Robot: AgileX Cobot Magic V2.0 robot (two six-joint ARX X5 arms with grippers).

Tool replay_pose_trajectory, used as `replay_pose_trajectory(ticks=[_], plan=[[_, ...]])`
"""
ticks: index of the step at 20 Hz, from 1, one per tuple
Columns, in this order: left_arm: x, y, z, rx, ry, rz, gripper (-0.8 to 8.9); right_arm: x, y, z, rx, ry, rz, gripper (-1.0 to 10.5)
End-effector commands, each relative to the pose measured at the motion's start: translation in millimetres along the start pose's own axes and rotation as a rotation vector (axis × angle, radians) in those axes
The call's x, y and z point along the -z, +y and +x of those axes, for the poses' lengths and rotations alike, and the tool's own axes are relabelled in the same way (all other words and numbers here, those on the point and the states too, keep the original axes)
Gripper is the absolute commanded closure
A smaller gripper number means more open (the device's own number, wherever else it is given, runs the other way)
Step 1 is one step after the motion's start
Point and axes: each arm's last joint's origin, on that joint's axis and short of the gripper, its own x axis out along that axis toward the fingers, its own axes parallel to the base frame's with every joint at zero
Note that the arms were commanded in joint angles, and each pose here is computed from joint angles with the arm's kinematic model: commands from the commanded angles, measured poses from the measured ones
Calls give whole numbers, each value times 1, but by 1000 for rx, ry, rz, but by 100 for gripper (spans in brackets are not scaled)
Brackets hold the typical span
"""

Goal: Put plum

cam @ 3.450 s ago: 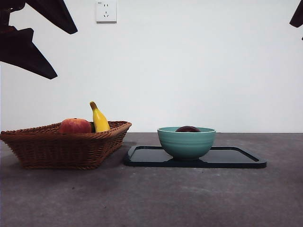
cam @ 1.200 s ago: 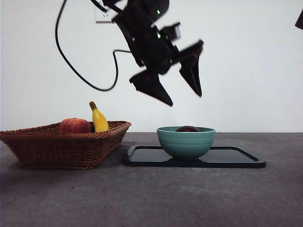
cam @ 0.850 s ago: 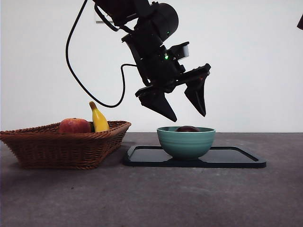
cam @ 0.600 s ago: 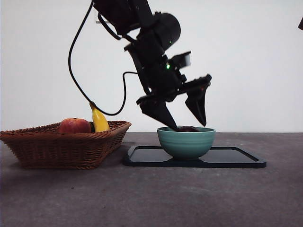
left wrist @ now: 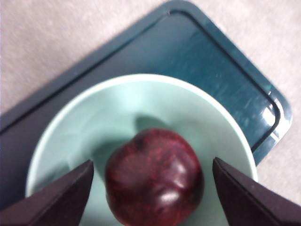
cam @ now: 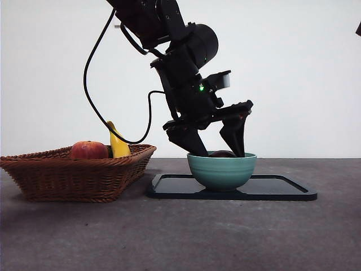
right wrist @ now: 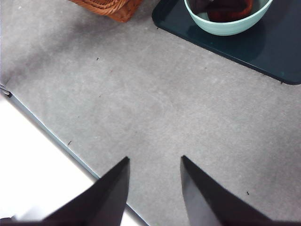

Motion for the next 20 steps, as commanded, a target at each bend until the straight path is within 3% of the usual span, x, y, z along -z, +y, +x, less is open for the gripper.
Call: replay_pose_trajectory(ticks=[1, 6, 10, 20], plan=[[2, -5, 14, 6, 21, 29, 408, -2, 1, -1, -5, -10, -21, 774], [4, -7, 17, 8, 35, 30, 417, -3, 1, -1, 0, -13, -22, 774], [3, -7, 17, 8, 33, 31, 541, -3, 1, -1, 1, -15, -27, 774], [-9, -7, -9, 6, -26, 33, 544, -4, 1, -1, 1, -23, -33, 774]])
